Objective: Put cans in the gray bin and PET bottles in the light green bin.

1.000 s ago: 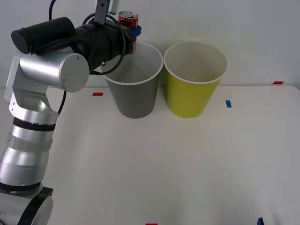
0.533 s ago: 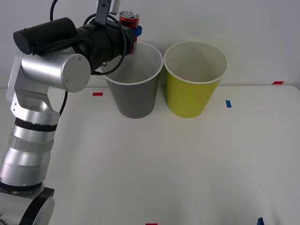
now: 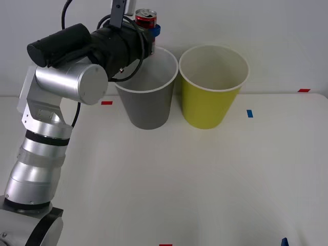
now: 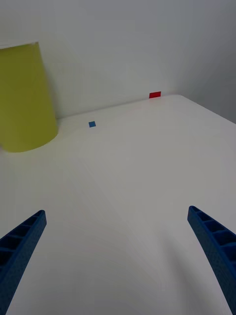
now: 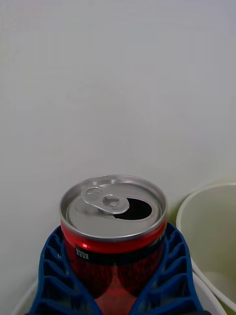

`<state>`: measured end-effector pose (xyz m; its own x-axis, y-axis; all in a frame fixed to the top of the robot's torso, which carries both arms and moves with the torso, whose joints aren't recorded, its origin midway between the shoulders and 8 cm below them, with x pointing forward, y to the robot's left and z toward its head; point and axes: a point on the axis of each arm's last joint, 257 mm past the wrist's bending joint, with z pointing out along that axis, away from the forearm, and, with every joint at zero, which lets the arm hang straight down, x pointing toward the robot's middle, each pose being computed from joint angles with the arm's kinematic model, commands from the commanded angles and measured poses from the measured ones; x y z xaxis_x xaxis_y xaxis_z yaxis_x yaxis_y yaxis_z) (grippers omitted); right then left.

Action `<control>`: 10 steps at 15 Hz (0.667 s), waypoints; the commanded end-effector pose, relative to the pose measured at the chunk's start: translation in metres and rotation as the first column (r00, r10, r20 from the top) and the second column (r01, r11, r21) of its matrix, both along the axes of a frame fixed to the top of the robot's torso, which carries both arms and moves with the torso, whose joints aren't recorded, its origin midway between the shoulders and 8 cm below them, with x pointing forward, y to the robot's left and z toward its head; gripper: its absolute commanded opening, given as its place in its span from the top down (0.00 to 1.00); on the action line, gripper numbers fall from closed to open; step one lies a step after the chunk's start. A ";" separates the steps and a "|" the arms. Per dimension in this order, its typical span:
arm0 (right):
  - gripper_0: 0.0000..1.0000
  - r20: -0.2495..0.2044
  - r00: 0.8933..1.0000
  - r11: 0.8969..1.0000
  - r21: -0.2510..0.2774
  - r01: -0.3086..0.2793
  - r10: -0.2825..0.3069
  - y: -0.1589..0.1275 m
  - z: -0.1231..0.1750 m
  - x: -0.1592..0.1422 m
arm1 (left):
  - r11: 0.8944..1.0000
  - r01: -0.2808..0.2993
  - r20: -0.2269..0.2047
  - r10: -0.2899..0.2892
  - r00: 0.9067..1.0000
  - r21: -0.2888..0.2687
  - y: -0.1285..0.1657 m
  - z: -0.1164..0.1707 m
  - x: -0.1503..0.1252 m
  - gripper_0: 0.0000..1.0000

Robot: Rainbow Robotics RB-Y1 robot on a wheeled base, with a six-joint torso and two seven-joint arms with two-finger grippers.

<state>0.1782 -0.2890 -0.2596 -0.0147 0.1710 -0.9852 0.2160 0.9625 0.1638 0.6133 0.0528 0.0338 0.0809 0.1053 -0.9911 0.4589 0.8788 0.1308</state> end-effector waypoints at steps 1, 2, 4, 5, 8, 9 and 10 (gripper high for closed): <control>0.00 0.000 1.000 1.000 0.000 0.000 0.000 0.000 0.000 0.000 | 1.000 0.005 -0.003 -0.005 1.000 -0.007 -0.001 -0.002 0.000 0.00; 0.00 0.000 1.000 1.000 0.000 0.000 0.000 0.000 0.000 0.000 | 1.000 0.007 -0.002 -0.007 1.000 -0.007 0.000 -0.001 0.000 0.00; 0.00 0.000 1.000 1.000 0.000 0.000 0.000 0.000 0.000 0.000 | 1.000 0.009 0.002 -0.009 1.000 -0.011 0.004 0.003 -0.001 0.00; 0.00 0.000 1.000 1.000 0.000 0.000 0.000 0.000 0.000 0.000 | 1.000 0.021 -0.005 -0.021 1.000 -0.008 0.007 0.003 -0.003 0.00; 0.00 0.000 1.000 1.000 0.000 0.000 0.000 0.000 0.000 0.000 | 0.998 0.053 -0.049 -0.052 0.997 0.016 0.021 0.003 -0.027 0.00; 0.00 0.000 1.000 1.000 0.000 0.000 0.000 0.000 0.000 0.000 | 0.998 0.051 -0.041 -0.050 0.998 0.022 0.028 0.003 -0.040 0.00; 0.00 0.000 1.000 1.000 0.000 0.000 0.000 0.000 0.000 0.000 | 0.999 0.045 -0.031 -0.044 0.999 0.030 0.036 -0.003 -0.054 0.00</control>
<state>0.1782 -0.2890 -0.2596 -0.0147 0.1710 -0.9852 0.2160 0.9625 0.1638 0.5759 0.0747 0.0417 0.0642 0.1203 -0.9907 0.5083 0.8503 0.1362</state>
